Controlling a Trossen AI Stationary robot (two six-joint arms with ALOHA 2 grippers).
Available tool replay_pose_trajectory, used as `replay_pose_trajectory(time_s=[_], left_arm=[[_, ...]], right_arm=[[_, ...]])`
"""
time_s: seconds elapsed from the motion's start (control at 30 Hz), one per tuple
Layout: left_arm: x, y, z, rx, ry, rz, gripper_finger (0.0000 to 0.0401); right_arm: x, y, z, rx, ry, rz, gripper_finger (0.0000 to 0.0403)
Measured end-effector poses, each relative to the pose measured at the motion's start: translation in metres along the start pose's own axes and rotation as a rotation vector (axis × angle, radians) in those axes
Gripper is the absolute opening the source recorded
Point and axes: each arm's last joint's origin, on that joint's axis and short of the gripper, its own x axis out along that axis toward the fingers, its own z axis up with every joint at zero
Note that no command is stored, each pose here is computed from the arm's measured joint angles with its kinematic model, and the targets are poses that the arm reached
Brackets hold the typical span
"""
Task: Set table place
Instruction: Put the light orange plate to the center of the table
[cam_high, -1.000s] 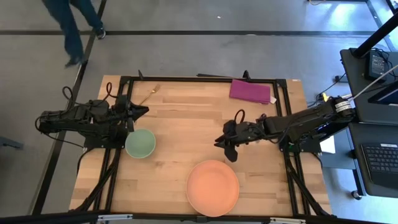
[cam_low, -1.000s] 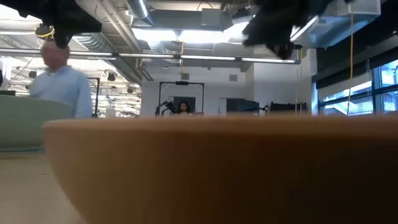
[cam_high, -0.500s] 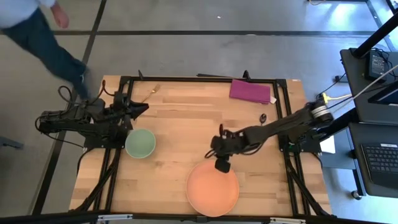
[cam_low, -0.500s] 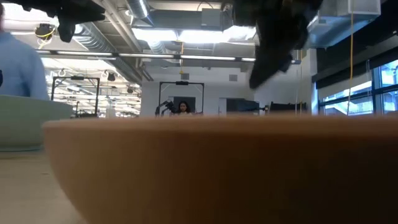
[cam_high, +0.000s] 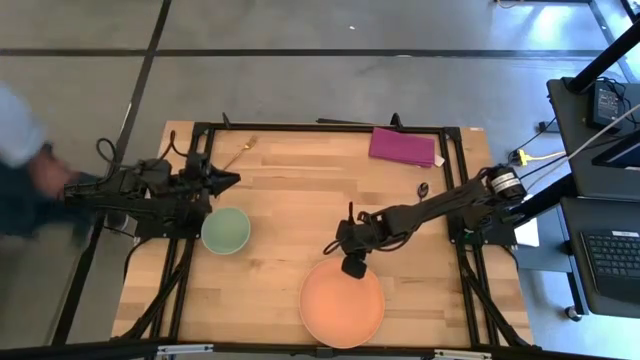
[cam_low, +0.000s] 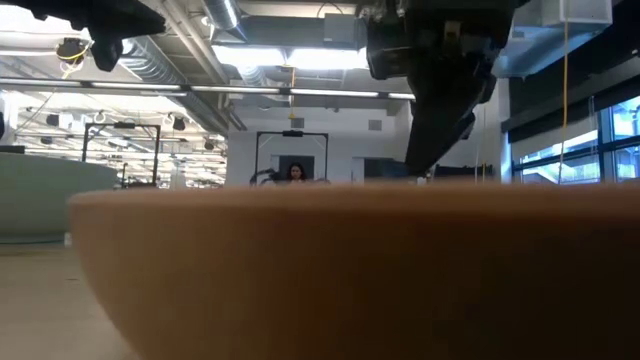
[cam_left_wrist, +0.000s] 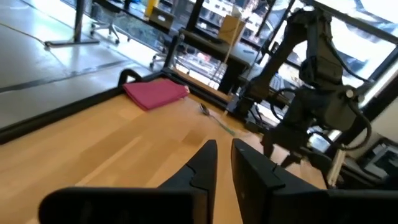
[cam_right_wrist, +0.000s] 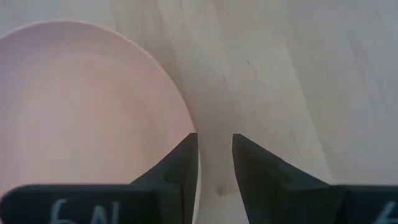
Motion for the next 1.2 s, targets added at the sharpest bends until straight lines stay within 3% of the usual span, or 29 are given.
replay_pose_trajectory(time_s=[0.3, 0.57, 0.87, 1.2], left_arm=[[0.0, 0.002, -0.004, -0.016, 0.045, 0.022, 0.0027], [0.005, 0.006, -0.016, -0.047, 0.083, 0.047, 0.0018], [0.006, 0.008, -0.019, -0.071, 0.091, 0.053, 0.0009], [0.006, 0.008, -0.019, -0.074, 0.092, 0.054, 0.0023]], right_arm=[[0.026, 0.002, -0.008, -0.012, 0.07, -0.029, 0.0101], [0.025, 0.005, -0.008, -0.035, 0.092, 0.044, 0.0101], [0.028, 0.004, -0.007, -0.102, 0.097, 0.043, 0.0101], [0.05, 0.001, -0.011, -0.11, 0.142, 0.014, 0.01]])
